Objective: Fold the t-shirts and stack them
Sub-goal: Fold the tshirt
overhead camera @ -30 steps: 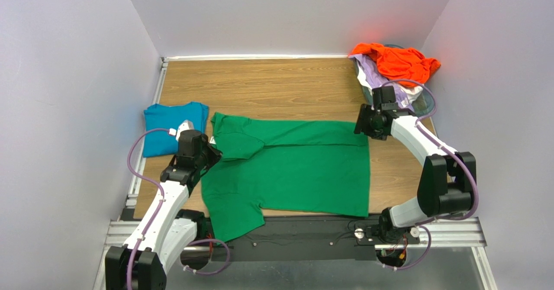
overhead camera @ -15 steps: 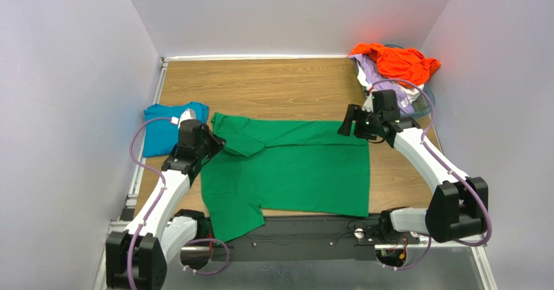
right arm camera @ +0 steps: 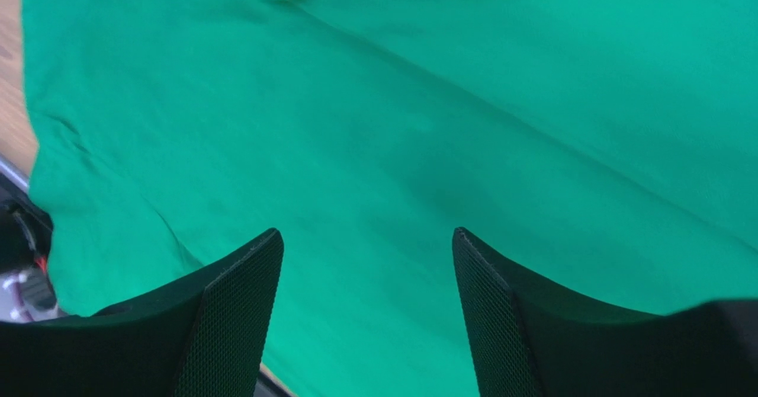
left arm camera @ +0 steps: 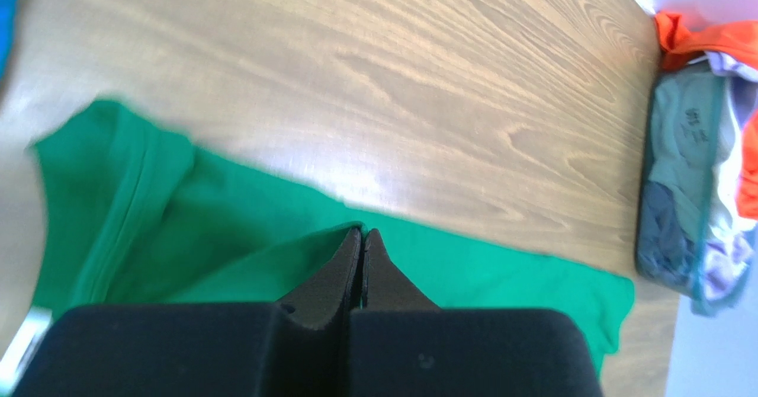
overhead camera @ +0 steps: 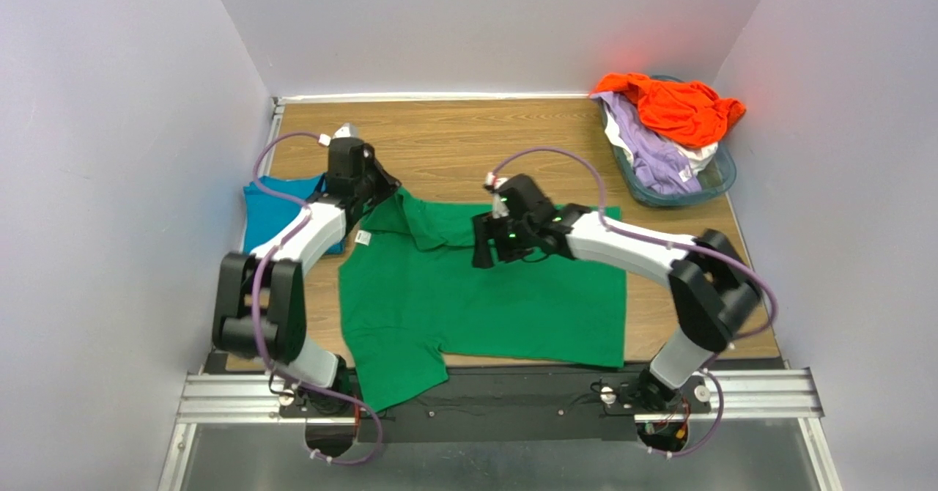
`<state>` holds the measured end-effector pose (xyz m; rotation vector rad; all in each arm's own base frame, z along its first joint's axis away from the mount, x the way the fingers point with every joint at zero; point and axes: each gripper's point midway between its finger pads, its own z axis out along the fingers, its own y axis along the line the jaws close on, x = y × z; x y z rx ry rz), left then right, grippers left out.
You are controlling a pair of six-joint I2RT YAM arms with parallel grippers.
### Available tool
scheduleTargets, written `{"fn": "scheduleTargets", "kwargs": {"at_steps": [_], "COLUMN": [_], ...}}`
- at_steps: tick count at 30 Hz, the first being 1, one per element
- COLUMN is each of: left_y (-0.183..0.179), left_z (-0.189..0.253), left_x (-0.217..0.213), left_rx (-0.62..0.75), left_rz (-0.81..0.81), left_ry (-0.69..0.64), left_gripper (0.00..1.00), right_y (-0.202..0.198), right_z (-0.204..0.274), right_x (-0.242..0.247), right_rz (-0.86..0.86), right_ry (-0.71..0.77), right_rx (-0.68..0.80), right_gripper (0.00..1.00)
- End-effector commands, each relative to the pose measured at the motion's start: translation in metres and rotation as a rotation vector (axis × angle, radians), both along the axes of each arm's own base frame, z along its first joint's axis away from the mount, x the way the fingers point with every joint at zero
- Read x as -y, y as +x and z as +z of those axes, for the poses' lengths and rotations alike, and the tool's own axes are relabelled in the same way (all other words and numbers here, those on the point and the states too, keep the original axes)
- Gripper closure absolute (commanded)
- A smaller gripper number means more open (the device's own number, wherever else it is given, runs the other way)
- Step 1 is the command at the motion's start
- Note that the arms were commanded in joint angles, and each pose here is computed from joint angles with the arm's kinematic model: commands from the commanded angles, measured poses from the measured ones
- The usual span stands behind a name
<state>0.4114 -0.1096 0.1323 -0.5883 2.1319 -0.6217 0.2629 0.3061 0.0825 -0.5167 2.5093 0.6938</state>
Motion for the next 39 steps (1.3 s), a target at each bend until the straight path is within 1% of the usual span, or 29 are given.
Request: {"fn": "scheduleTargets", "kwargs": {"at_steps": [1, 2, 3, 4, 5, 6, 7, 8, 9, 12, 13, 14, 16, 21, 25, 26, 28, 29, 30, 32, 33, 35, 38, 39], "left_y": [0.032, 0.036, 0.04, 0.041, 0.042, 0.043, 0.043, 0.043, 0.042, 0.041, 0.039, 0.038, 0.037, 0.032, 0.03, 0.029, 0.027, 0.028, 0.026, 0.025, 0.023, 0.021, 0.016, 0.015], "left_z": [-0.004, -0.01, -0.021, -0.025, -0.03, -0.036, -0.039, -0.042, -0.044, -0.048, -0.049, -0.052, -0.055, -0.061, -0.063, -0.064, -0.063, -0.062, -0.061, -0.061, -0.06, -0.059, -0.057, -0.056], "left_x": [0.01, 0.011, 0.013, 0.013, 0.013, 0.013, 0.014, 0.012, 0.011, 0.008, 0.008, 0.008, 0.008, 0.007, 0.006, 0.006, 0.005, 0.005, 0.005, 0.004, 0.004, 0.002, 0.001, 0.001], "left_rx": [0.019, 0.006, -0.018, -0.029, -0.038, -0.053, -0.058, -0.062, -0.066, -0.072, -0.076, -0.083, -0.091, -0.104, -0.108, -0.11, -0.11, -0.106, -0.106, -0.104, -0.103, -0.101, -0.098, -0.094], "left_rz": [-0.065, -0.067, -0.071, -0.073, -0.071, -0.072, -0.073, -0.069, -0.065, -0.051, -0.053, -0.052, -0.055, -0.053, -0.054, -0.055, -0.054, -0.051, -0.051, -0.05, -0.05, -0.046, -0.041, -0.041], "left_ry": [0.029, 0.03, 0.028, 0.029, 0.031, 0.03, 0.032, 0.034, 0.038, 0.053, 0.053, 0.053, 0.052, 0.056, 0.058, 0.056, 0.057, 0.055, 0.055, 0.056, 0.055, 0.057, 0.056, 0.054], "left_gripper": [1.0, 1.0, 1.0, 1.0, 1.0, 1.0, 1.0, 1.0, 1.0, 1.0, 1.0, 1.0, 1.0, 1.0, 1.0, 1.0, 1.0, 1.0, 1.0, 1.0, 1.0, 1.0, 1.0, 1.0], "right_y": [0.014, 0.01, 0.015, 0.014, 0.02, 0.024, 0.029, 0.032, 0.039, 0.046, 0.049, 0.047, 0.047, 0.055, 0.063, 0.068, 0.069, 0.072, 0.073, 0.073, 0.072, 0.07, 0.064, 0.063], "right_z": [0.003, 0.0, 0.004, -0.009, -0.013, -0.007, -0.019, -0.02, -0.015, -0.03, -0.026, -0.039, -0.04, -0.055, -0.058, -0.057, -0.057, -0.055, -0.054, -0.052, -0.052, -0.047, -0.044, -0.039], "right_x": [-0.052, -0.064, -0.077, -0.085, -0.088, -0.1, -0.101, -0.106, -0.112, -0.121, -0.13, -0.133, -0.141, -0.143, -0.141, -0.138, -0.135, -0.134, -0.135, -0.136, -0.137, -0.14, -0.142, -0.142], "right_rz": [-0.004, 0.007, 0.006, 0.019, -0.003, -0.004, -0.017, -0.022, -0.032, -0.032, -0.026, -0.023, -0.022, -0.111, -0.182, -0.227, -0.26, -0.283, -0.291, -0.298, -0.296, -0.288, -0.277, -0.275], "right_ry": [-0.011, -0.021, -0.011, -0.031, -0.052, -0.039, -0.067, -0.066, -0.057, -0.073, -0.053, -0.057, -0.04, -0.05, -0.053, -0.055, -0.056, -0.051, -0.047, -0.039, -0.034, -0.014, -0.006, 0.003], "right_rx": [0.087, 0.099, 0.114, 0.1, 0.124, 0.149, 0.154, 0.164, 0.179, 0.172, 0.174, 0.146, 0.131, 0.119, 0.129, 0.137, 0.143, 0.151, 0.152, 0.147, 0.14, 0.127, 0.121, 0.121], "right_gripper": [0.26, 0.29, 0.3, 0.31, 0.32, 0.35, 0.36, 0.37, 0.38, 0.39, 0.39, 0.39, 0.41, 0.43, 0.44, 0.47, 0.51, 0.56, 0.58, 0.64, 0.7, 0.77, 0.82, 0.87]}}
